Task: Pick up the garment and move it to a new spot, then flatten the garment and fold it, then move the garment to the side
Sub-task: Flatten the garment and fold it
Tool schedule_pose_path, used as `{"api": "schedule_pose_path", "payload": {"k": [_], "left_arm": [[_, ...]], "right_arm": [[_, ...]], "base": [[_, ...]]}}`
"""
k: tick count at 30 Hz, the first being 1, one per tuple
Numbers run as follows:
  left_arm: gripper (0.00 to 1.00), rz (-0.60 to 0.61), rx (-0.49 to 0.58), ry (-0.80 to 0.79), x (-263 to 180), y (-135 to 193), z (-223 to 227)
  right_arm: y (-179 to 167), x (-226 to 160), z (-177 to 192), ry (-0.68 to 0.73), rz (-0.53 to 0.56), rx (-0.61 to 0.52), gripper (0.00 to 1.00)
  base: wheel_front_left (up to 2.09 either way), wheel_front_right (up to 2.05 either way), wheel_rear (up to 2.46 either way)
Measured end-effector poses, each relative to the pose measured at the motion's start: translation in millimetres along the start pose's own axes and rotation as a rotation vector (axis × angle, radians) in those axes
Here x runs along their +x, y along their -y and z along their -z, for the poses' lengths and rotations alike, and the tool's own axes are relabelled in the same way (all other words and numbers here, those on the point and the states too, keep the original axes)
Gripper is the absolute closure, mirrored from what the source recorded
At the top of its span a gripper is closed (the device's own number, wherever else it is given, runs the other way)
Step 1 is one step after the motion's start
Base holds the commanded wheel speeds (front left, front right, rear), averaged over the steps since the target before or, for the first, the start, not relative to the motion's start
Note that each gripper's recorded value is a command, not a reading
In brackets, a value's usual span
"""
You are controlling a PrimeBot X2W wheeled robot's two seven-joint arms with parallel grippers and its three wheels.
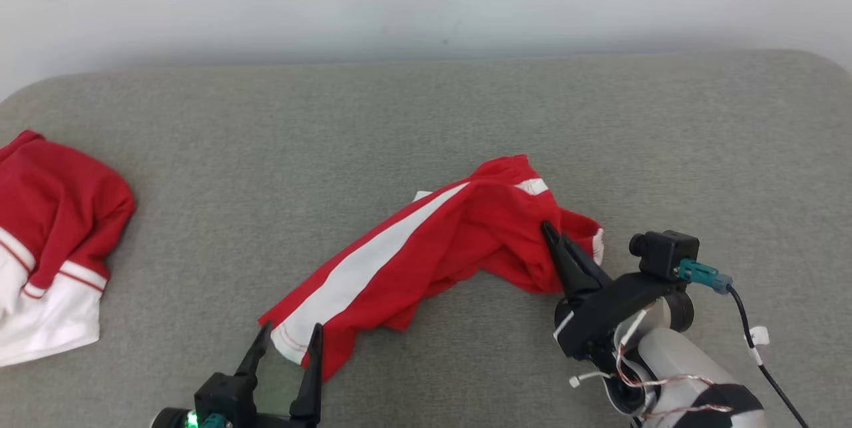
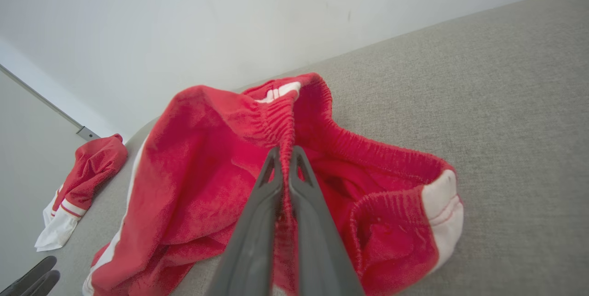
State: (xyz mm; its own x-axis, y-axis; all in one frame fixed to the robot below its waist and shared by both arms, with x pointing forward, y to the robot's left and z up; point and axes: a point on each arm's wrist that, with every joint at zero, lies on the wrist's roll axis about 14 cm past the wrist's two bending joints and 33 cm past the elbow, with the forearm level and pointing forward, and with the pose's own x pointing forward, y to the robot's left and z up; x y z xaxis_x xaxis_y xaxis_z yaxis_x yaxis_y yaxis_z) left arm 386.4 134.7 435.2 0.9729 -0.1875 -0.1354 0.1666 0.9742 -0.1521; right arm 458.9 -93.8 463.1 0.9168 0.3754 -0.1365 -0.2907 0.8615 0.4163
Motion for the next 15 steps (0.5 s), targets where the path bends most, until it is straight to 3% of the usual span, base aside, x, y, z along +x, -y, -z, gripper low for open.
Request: {"api": "schedule_pose_path", "payload": {"k": [8, 15], "left_arm": [[0.0, 0.084, -0.001, -0.008, 6.6, 28.1, 2.2], [0.0, 0.098, -0.002, -0.036, 3.3, 33.4, 11.4]], "right_arm": [[23.8, -54.3, 13.9, -0.098, 0.036, -0.009, 1.0], [38.8, -92.5, 31.8, -0.212, 0.061, -0.013, 1.0]], "base": [[0.0, 0.0, 0.0], [0.0, 0.0, 0.0]]}}
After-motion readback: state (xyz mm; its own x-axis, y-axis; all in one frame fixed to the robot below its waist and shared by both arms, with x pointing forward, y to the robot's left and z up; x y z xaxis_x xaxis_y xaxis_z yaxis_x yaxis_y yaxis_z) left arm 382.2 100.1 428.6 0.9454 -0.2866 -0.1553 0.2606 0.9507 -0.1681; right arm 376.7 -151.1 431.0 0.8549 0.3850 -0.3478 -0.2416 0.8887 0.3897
